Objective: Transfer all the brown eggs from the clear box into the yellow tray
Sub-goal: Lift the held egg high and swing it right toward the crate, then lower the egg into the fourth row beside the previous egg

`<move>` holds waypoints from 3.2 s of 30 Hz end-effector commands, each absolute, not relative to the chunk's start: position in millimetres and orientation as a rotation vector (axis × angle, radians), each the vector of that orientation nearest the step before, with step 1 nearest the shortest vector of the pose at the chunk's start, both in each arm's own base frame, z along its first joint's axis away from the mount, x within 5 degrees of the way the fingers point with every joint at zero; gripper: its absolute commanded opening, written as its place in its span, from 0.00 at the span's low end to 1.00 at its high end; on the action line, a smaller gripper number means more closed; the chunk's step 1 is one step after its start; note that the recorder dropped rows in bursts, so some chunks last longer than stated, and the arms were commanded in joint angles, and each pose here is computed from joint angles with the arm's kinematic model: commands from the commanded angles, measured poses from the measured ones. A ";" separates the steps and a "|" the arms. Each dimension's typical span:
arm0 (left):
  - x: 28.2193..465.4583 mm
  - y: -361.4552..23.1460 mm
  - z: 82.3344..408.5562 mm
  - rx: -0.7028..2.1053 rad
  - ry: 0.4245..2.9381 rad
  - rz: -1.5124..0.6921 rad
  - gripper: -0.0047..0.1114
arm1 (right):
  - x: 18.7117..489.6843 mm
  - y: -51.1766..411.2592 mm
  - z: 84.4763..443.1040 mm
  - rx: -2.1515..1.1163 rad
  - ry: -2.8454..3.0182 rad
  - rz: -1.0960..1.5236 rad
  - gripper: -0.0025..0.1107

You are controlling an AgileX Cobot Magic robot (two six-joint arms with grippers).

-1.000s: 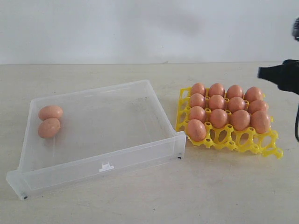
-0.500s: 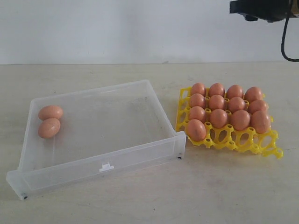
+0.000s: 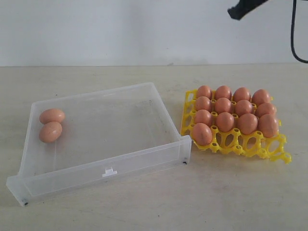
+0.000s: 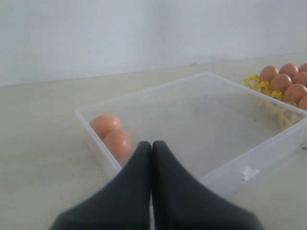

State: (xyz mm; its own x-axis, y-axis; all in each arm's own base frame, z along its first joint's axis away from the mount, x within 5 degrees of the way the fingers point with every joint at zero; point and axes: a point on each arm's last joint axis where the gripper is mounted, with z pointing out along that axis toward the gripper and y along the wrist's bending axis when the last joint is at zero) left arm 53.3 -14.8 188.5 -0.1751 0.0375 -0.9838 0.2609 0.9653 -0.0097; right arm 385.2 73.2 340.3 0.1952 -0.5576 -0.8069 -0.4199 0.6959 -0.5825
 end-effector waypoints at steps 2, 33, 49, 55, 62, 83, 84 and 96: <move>53.1 -14.9 190.1 0.218 1.729 -0.209 0.00 | 396.6 70.9 358.8 -0.400 1.180 0.228 0.02; 53.1 -14.9 190.1 0.218 1.729 -0.209 0.00 | 303.7 32.8 154.8 -0.586 2.042 0.762 0.02; 53.1 -14.9 190.1 0.218 1.729 -0.209 0.00 | 300.9 48.7 146.7 -0.710 2.103 0.686 0.02; 53.1 -14.9 190.1 0.218 1.729 -0.209 0.00 | 300.1 50.7 148.4 -0.710 2.086 0.720 0.02; 53.1 -14.9 190.1 0.218 1.729 -0.209 0.00 | 297.4 51.1 146.5 -0.771 2.092 0.716 0.02; 53.1 -14.9 190.1 0.218 1.729 -0.209 0.00 | 300.3 50.6 148.5 -0.705 2.086 0.720 0.55; 53.1 -14.9 190.1 0.218 1.729 -0.209 0.00 | 300.8 50.5 148.8 -0.695 2.085 0.721 0.56; 53.1 -14.9 190.1 0.218 1.729 -0.209 0.00 | 298.7 62.2 168.5 -0.670 1.913 0.929 0.41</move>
State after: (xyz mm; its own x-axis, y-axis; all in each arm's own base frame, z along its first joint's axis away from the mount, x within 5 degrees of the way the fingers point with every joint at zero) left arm 53.3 -14.8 188.5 -0.1751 0.0375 -0.9838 0.2609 0.9653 -0.0097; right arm 302.6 53.1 150.7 -0.5267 -0.1614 -0.8346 -0.6790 0.6706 0.2988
